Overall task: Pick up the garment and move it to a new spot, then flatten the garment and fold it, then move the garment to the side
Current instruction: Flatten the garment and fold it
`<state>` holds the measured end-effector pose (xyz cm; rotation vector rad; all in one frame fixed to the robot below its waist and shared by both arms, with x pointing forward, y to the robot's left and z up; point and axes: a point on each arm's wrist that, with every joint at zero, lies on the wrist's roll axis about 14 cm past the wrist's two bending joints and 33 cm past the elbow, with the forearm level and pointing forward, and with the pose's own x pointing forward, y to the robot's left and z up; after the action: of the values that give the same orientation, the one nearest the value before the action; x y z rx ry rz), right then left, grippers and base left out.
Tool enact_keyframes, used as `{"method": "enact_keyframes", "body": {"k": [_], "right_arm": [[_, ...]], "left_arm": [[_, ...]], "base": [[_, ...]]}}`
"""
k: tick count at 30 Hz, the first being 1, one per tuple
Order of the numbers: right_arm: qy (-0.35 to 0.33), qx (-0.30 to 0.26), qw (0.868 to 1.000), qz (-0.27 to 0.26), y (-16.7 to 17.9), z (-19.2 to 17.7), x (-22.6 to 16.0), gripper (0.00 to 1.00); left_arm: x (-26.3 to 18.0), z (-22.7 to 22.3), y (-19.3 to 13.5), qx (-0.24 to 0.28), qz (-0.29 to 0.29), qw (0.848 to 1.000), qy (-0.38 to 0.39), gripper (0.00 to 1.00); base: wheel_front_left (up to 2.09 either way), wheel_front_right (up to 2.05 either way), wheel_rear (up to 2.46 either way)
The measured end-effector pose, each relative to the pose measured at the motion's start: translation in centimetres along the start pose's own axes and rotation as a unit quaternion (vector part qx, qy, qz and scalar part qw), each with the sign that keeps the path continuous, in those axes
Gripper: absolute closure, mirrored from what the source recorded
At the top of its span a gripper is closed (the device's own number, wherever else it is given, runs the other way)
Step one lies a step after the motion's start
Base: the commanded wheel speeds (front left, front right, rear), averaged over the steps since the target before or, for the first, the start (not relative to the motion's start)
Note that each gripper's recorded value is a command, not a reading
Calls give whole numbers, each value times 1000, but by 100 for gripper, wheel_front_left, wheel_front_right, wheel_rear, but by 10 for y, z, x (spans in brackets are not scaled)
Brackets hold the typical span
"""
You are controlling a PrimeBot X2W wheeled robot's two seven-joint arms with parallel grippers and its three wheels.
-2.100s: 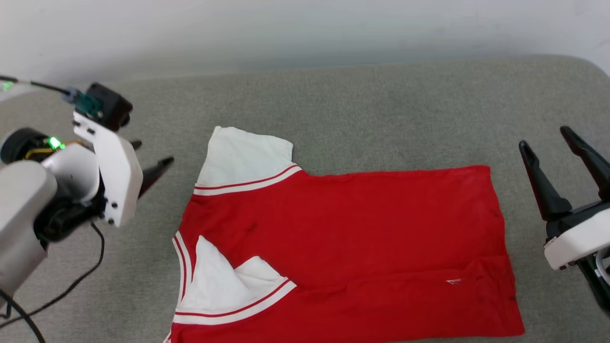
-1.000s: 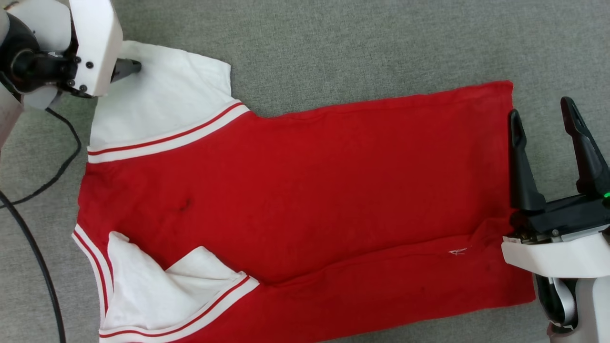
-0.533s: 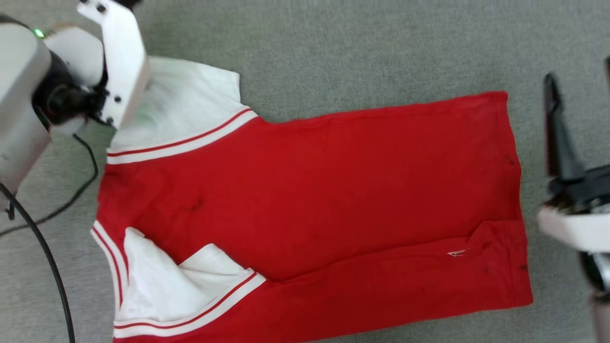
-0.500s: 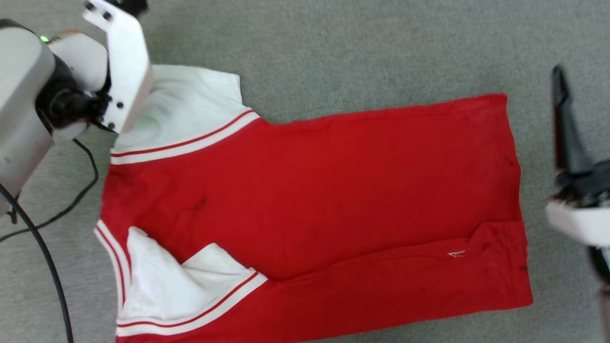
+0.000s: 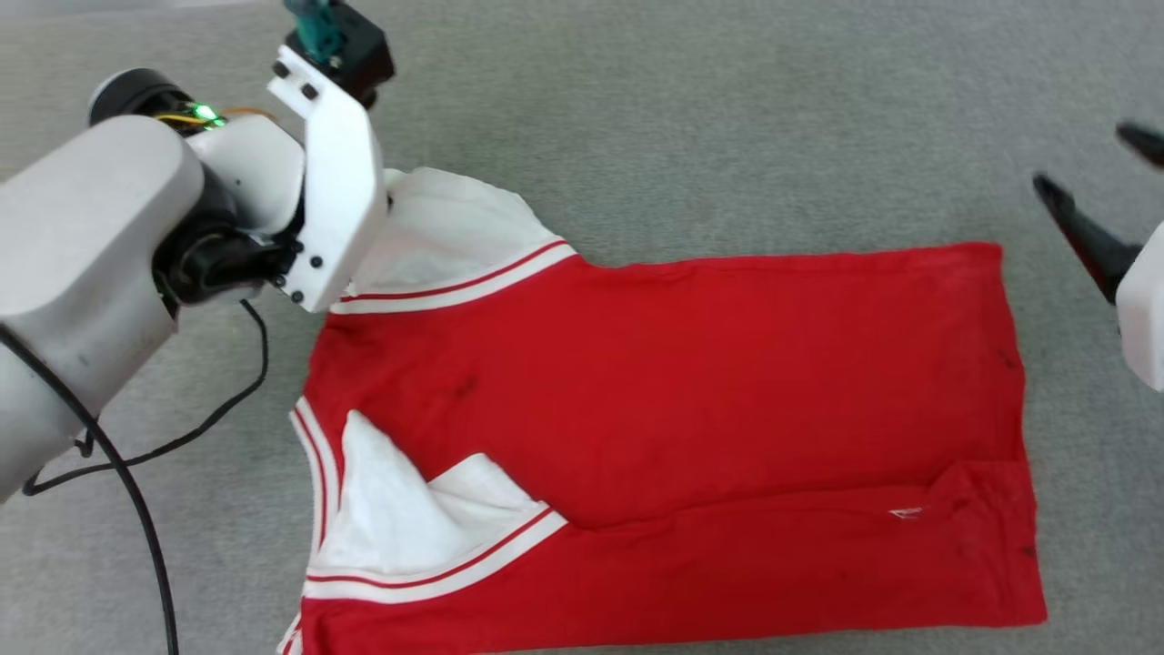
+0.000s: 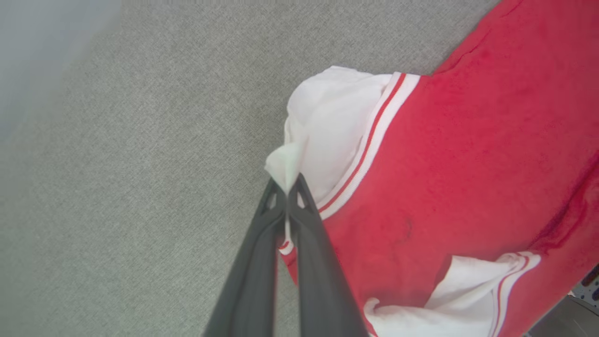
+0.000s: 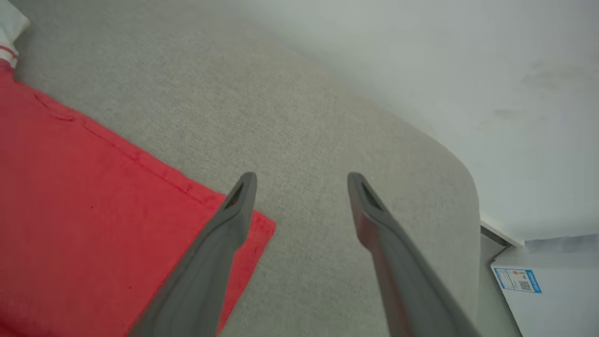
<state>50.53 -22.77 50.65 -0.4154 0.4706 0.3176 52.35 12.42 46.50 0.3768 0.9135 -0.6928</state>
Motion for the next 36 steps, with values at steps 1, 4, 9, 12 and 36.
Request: {"method": "enact_keyframes", "body": {"k": [1,4,9,12,36], "right_arm": [[26,-2,1000,14,3,-4,1,0],[84,3,996,41,2,-11,5,0],[217,30,971,95,18,-52,15,0],[280,49,953,108,20,-69,21,0],[288,82,944,140,59,-94,54,100]], "left_arm": [[-3,0,-2,2,0,1000,-3,100],[-9,-2,-4,9,1,1000,-10,100],[-9,-5,-9,13,-4,1000,-16,100],[-6,-7,-9,15,-7,1000,-18,100],[-11,-6,-1,8,-2,999,-50,100]], "base": [[0,0,0],[0,0,0],[0,0,0],[0,0,0],[0,0,0]]}}
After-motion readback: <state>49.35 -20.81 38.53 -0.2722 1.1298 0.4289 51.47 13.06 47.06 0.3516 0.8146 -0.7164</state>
